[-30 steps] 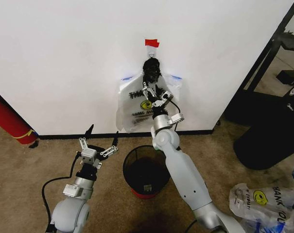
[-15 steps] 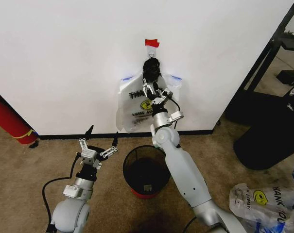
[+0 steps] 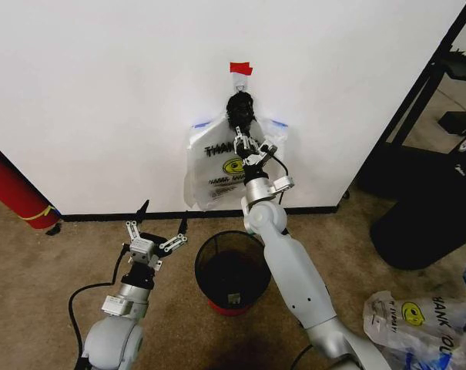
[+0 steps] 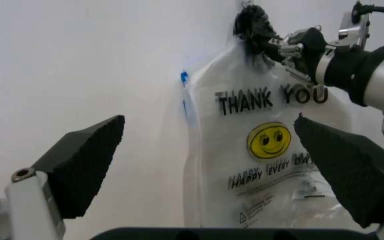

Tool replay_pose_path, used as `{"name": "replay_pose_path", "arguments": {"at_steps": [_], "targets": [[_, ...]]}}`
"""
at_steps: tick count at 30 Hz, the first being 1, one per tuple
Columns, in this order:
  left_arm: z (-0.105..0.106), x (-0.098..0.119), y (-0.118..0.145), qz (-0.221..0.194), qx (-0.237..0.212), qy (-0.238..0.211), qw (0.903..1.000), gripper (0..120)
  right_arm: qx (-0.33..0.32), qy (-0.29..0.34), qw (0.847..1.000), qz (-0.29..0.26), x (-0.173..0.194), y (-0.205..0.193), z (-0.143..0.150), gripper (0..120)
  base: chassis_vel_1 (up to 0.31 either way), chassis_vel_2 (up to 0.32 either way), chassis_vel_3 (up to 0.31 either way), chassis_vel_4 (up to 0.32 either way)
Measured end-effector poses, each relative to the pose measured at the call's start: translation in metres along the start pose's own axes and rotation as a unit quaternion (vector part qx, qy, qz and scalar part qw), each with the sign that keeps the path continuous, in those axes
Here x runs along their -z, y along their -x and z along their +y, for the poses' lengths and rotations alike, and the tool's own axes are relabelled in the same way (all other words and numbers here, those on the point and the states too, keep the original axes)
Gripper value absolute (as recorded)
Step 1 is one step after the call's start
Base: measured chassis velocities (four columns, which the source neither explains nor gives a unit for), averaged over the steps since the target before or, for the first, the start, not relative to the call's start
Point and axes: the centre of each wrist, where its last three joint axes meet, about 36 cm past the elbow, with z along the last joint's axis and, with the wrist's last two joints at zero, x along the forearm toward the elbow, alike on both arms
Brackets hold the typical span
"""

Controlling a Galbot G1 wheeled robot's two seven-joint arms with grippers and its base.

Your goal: Pick up the garbage bag from the wall and place it over the trash bin.

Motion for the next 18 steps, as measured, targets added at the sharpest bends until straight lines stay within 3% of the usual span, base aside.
{"name": "replay_pose_path", "arguments": {"at_steps": [1,9,18], "targets": [[0.0,0.0,-0.001,0.0,0.0,0.0,1.0,100,-0.001,-0.002,1.0,0.0,-0.001,-0.002,0.0,0,0.0,0.0,0.0,0.0],[0.0,0.001,-0.004,-0.002,0.0,0.001,1.0,100,-0.006,-0.011,1.0,0.002,0.001,-0.017,-0.007,0,0.0,0.0,0.0,0.0],[0.0,0.004,-0.006,-0.009,0.005,-0.003,0.9999,100,-0.029,-0.02,0.999,0.028,-0.007,-0.089,-0.02,0,0.0,0.0,0.0,0.0]]}}
